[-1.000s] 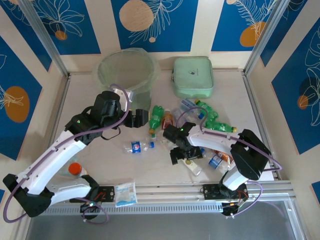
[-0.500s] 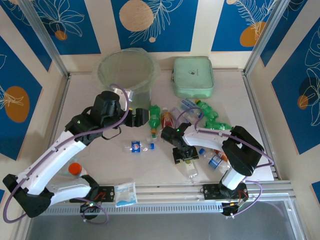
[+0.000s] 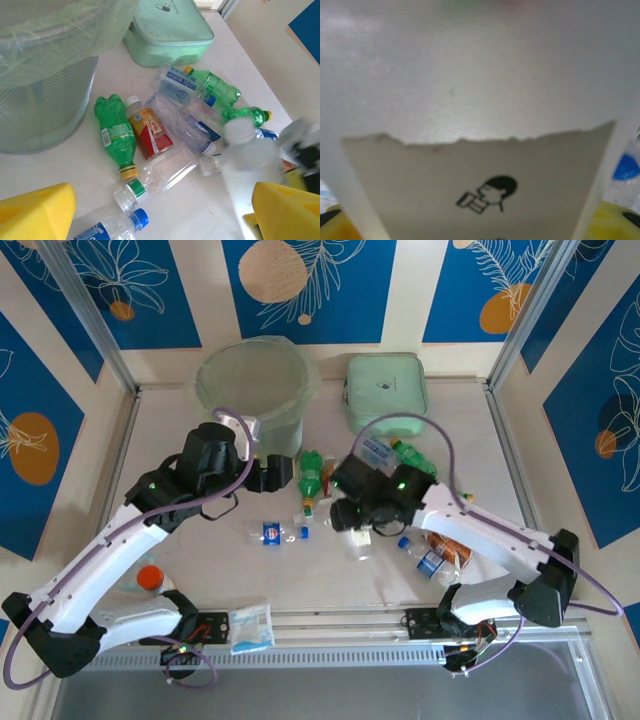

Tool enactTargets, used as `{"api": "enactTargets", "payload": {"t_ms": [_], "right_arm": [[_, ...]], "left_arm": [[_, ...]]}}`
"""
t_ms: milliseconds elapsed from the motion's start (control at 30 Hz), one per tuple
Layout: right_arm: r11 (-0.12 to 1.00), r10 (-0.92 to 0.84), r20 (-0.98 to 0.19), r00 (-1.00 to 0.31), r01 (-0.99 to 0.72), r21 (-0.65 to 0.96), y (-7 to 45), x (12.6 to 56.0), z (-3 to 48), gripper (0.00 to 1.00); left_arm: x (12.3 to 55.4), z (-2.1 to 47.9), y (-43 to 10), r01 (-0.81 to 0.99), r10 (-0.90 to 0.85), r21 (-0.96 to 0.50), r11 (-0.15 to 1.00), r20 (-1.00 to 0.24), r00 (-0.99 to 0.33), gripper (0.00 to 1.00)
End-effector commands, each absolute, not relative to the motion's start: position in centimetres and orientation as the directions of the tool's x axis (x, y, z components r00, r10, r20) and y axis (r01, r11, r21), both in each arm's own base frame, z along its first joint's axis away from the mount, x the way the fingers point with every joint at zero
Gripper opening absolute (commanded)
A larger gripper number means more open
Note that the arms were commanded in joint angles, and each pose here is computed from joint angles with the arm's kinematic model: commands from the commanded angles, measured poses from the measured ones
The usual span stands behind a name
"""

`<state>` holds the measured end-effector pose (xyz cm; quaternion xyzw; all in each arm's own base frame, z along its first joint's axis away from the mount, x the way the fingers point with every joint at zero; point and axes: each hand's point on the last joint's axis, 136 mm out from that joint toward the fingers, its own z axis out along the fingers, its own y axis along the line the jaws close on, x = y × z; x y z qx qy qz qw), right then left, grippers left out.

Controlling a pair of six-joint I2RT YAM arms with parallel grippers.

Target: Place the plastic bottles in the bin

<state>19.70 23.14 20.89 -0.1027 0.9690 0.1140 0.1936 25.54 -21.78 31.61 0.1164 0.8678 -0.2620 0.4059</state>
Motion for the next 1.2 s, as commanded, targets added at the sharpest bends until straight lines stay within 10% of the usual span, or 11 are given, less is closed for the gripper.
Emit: {"api": "enactTargets", "payload": {"t_ms": [0,433,933,1167], "right_arm": [[0.928,-0.138,-0.539,-0.831,-0.299,0.224,24.3,22.6,26.7,0.54],[0.776,0.041,-0.774,-0.632,-0.468,0.423,32.0,35.2,43.2,0.54],[0.699,0.129,-0.797,-0.59,-0.515,0.495,37.0,44.1,42.4,0.63],[0.689,0.119,-0.789,-0.602,-0.522,0.502,37.7,45.3,41.0,0.84]], "left_arm": [[25.2,33.5,-21.0,0.418,-0.027,-0.344,0.841,-0.798,-0.602,0.92],[24.7,31.7,-19.4,0.351,-0.053,-0.347,0.87,-0.773,-0.632,0.94],[24.2,28.6,-19.4,0.349,-0.003,-0.322,0.88,-0.739,-0.674,0.94],[24.2,28.0,-19.5,0.35,0.007,-0.316,0.882,-0.734,-0.679,0.95]]}}
